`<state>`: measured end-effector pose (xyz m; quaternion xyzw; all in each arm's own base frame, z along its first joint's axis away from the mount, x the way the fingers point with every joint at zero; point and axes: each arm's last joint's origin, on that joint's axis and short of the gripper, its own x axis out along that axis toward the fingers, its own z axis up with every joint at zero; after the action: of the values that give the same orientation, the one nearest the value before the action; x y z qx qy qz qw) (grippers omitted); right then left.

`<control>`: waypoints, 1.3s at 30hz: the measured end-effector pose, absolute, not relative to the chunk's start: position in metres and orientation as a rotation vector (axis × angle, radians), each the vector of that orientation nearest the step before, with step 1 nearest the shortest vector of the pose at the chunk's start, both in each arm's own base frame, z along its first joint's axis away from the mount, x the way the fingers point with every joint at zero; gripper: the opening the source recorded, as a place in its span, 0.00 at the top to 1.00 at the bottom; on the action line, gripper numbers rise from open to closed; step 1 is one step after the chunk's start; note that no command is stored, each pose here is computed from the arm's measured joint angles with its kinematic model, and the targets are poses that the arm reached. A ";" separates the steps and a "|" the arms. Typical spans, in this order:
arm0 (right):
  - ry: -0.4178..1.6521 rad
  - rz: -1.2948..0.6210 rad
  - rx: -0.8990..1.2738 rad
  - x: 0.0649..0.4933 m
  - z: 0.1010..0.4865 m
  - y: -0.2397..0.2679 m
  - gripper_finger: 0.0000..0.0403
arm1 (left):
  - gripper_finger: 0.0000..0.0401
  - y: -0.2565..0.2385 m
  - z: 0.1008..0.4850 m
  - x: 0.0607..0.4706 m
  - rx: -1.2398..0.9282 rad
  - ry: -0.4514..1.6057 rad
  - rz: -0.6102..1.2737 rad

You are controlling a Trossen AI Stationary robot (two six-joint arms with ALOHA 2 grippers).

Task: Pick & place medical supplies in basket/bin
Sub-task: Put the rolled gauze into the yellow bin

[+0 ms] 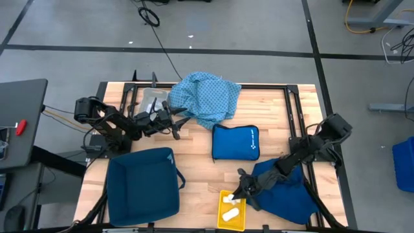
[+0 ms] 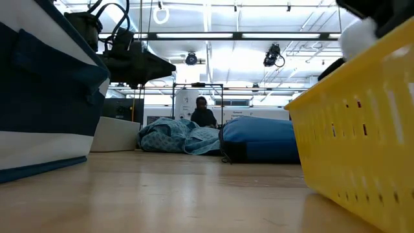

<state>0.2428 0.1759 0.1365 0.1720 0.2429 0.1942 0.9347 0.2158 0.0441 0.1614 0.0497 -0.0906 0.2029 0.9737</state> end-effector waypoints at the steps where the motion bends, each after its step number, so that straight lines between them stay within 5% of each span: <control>1: 0.498 0.388 0.348 0.244 0.135 0.177 0.97 | 0.46 0.044 0.161 0.216 0.104 -0.182 0.410; 6: 0.503 0.375 0.369 0.247 0.134 0.178 0.95 | 0.46 0.044 0.161 0.216 0.110 -0.181 0.410; 19: 0.520 0.391 0.381 0.243 0.133 0.183 0.51 | 0.46 0.044 0.161 0.216 0.112 -0.178 0.410; 39: 0.614 0.350 0.261 0.263 0.152 0.198 0.47 | 0.46 0.044 0.161 0.216 0.111 -0.177 0.418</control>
<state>0.2630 0.1983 0.1524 0.1274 0.2999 0.1708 0.9299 0.2158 0.0443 0.1612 0.0551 -0.0878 0.2069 0.9729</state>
